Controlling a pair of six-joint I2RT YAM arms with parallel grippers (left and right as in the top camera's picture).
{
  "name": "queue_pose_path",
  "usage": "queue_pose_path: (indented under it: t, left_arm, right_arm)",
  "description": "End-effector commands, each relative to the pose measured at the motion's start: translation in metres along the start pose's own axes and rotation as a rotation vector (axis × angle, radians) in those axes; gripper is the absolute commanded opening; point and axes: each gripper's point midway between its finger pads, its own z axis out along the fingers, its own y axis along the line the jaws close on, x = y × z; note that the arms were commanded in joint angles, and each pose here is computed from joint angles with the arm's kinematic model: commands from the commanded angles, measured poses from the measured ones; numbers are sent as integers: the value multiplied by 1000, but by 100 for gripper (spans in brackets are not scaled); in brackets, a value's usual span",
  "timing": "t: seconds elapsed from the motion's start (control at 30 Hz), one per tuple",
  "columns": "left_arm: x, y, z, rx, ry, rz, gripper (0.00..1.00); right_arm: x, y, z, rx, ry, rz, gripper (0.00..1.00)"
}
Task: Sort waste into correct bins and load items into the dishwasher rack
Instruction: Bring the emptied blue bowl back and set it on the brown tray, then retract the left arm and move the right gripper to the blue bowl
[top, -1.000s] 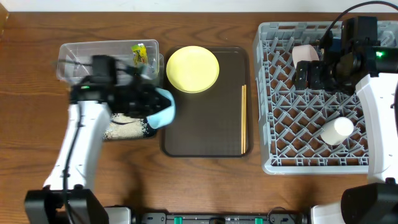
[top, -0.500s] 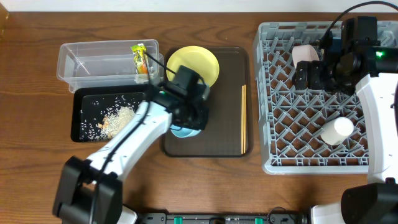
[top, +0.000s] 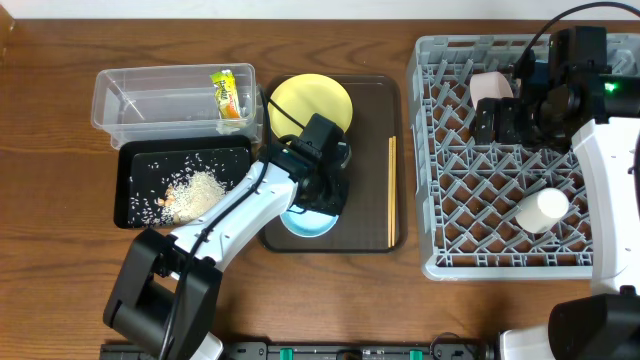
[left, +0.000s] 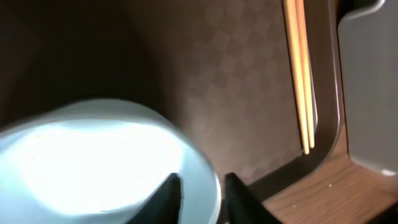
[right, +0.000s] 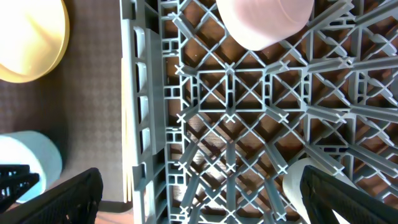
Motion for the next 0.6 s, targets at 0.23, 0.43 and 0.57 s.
queue_pose_path:
  t: [0.23, 0.43, 0.57]
  left_arm:
    - [-13, 29, -39, -68, -96, -72, 42]
    - [-9, 92, -116, -202, -242, -237, 51]
    - [6, 136, -163, -239, -342, -436, 60]
  right_arm:
    - [-6, 23, -2, -94, -28, -42, 99]
    - [-6, 61, 1, -133, -42, -146, 99]
    - [-1, 105, 4, -179, -52, -263, 99]
